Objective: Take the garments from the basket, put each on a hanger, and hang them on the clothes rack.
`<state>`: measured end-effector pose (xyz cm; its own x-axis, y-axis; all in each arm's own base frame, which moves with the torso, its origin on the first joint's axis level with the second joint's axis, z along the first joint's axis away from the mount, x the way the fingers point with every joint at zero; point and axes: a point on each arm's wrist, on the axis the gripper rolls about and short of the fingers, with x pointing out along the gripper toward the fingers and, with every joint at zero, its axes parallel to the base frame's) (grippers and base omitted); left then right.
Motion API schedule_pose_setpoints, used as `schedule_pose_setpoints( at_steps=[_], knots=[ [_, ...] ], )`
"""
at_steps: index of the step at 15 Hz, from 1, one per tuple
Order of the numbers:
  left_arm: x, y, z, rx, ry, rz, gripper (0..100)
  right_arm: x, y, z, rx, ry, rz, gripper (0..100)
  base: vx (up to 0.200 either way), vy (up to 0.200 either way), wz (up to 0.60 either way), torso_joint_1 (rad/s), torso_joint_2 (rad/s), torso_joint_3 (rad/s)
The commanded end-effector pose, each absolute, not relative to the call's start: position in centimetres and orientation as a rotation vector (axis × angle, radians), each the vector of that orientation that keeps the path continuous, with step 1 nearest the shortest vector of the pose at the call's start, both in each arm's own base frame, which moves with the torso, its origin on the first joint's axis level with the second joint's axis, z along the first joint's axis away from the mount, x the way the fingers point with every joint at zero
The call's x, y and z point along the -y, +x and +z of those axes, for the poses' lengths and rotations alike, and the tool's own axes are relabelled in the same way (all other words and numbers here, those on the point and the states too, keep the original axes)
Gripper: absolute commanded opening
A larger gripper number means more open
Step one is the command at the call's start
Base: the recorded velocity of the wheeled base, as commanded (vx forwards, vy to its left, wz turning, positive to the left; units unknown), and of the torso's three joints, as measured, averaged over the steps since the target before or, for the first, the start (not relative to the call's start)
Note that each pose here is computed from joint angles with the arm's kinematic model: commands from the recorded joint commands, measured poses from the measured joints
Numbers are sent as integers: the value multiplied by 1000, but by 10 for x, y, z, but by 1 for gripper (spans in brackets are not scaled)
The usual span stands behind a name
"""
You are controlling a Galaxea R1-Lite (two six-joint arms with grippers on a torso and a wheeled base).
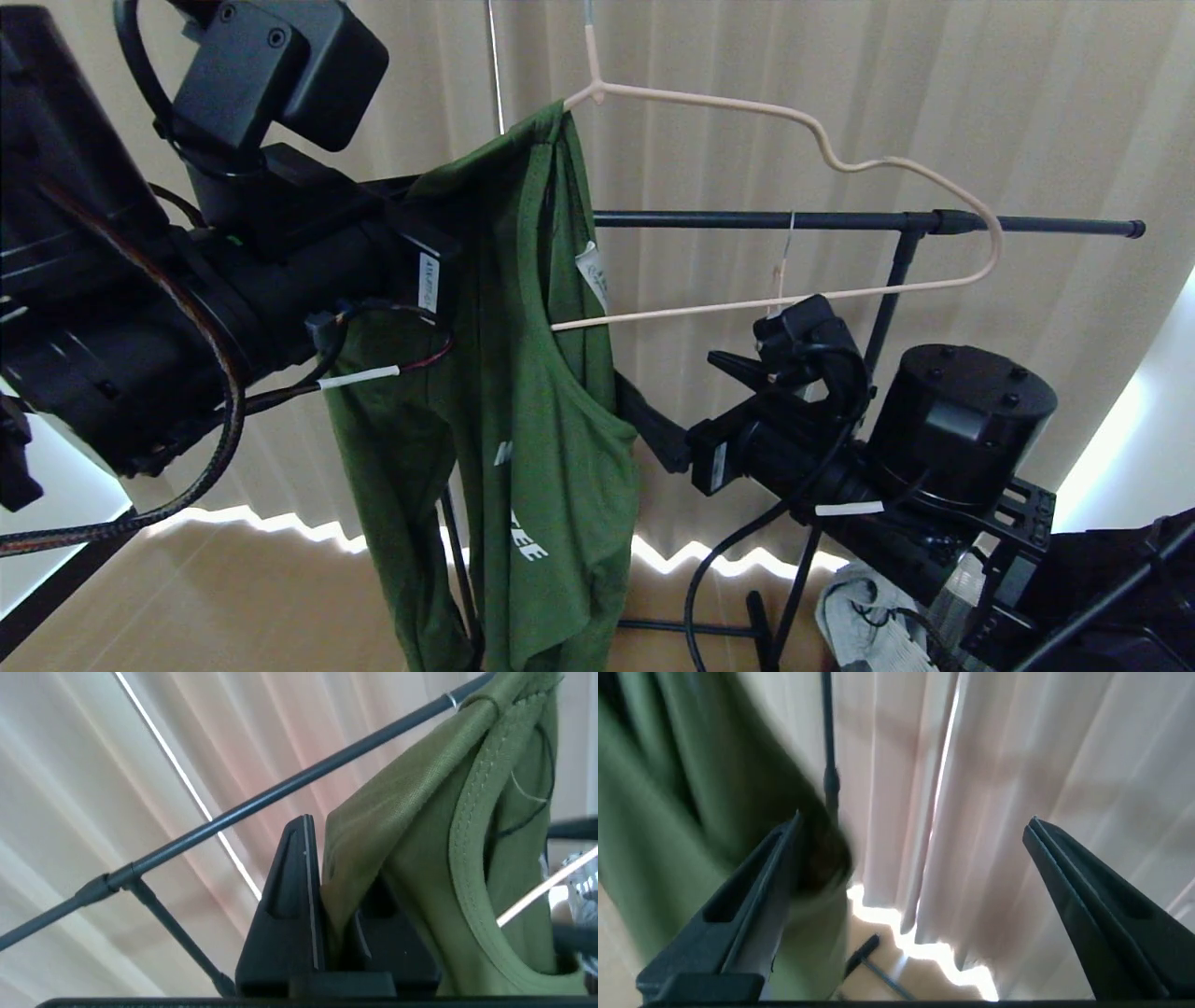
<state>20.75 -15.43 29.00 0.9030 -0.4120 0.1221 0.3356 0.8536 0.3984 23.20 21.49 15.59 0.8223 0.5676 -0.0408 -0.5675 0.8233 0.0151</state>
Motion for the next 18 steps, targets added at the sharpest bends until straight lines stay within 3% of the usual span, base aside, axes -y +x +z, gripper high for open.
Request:
schedule_pose_setpoints(
  at_steps=[1,9,15,16,18],
  knots=[
    [154,207,291,211,378,-396,0,-216,229,148,-72,-12,611,100,0,0,0,0,0,0],
    [152,207,295,230,382,-382,0,-190,212,132,-156,-58,574,100,0,0,0,0,0,0],
    [141,211,291,227,484,-335,0,-145,207,135,-170,-62,457,100,0,0,0,0,0,0],
    [141,211,291,227,484,-333,0,-143,205,136,-166,-60,455,0,0,0,0,0,0,0],
    [141,211,289,222,489,-334,0,-136,209,139,-155,-62,421,0,0,0,0,0,0,0]
  ],
)
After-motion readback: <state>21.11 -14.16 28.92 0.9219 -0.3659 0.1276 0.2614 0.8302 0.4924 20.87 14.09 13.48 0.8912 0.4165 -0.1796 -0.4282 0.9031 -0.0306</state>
